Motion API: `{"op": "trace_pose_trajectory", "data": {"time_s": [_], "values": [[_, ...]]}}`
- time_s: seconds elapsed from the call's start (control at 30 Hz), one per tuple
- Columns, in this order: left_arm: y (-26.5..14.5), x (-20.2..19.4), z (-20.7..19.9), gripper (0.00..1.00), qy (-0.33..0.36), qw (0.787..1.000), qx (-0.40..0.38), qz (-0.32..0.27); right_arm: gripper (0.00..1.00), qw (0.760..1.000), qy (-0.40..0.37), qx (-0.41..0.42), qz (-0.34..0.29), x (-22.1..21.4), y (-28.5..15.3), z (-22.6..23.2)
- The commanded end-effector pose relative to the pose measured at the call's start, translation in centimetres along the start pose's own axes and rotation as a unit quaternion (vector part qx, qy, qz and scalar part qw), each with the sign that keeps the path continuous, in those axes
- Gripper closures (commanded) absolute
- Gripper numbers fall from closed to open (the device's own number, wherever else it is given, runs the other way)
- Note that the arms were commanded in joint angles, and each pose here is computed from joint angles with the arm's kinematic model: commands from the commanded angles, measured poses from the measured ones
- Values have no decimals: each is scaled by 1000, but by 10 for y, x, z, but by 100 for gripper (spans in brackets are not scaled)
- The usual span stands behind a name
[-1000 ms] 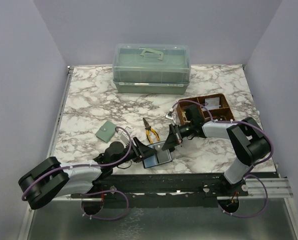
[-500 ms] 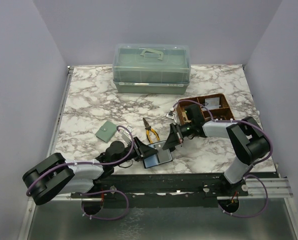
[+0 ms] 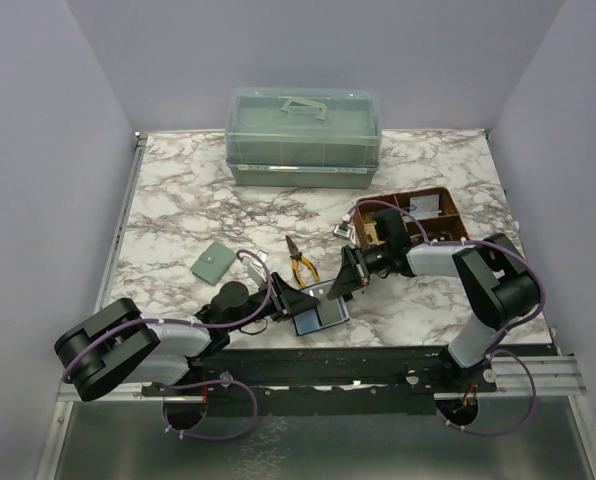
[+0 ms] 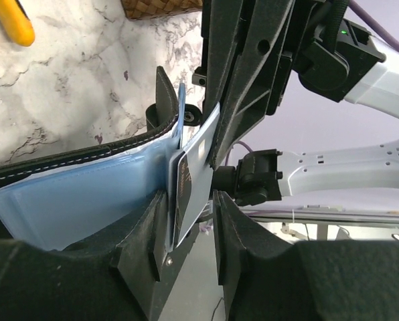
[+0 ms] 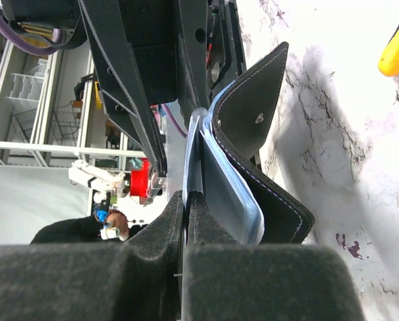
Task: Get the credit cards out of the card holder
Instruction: Remove the credit card from the card holder.
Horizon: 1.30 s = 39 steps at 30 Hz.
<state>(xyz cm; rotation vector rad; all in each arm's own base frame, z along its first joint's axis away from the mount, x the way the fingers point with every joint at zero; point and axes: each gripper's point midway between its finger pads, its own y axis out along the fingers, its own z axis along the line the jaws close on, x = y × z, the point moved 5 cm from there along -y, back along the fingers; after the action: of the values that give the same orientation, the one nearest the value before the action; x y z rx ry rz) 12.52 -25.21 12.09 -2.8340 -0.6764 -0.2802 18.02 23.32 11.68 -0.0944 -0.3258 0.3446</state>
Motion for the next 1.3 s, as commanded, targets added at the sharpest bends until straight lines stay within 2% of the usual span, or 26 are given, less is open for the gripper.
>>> {"op": "trace_pose_trajectory", "data": {"time_s": [0.0,0.13,0.33,0.43,0.63,0.7,0.93,1.17,1.27], "values": [[0,7,-27,62,21,998,-65,-15,100,999,-1,33,17,-5,0,7],[2,8,-33,65,25,997,-74,-12,100,1000,1,28,15,-4,1,5],[8,8,-34,83,19,997,-76,-6,100,1000,4,9,6,-3,1,1],[10,7,-35,86,15,997,-78,-3,100,1000,4,5,6,-3,1,-1],[16,8,-34,86,7,997,-77,1,100,1000,-6,0,4,-3,1,0],[17,8,-32,78,1,997,-73,-1,100,1000,-6,-7,0,-2,1,-1],[6,9,-28,79,-21,997,-72,-19,100,1000,1,-20,-7,1,-1,-5],[6,7,-38,69,-12,996,-90,-6,100,1000,17,-13,-7,0,-2,-7],[13,6,-39,69,-11,996,-92,6,100,1000,21,-14,-8,-1,-2,-6]]}}
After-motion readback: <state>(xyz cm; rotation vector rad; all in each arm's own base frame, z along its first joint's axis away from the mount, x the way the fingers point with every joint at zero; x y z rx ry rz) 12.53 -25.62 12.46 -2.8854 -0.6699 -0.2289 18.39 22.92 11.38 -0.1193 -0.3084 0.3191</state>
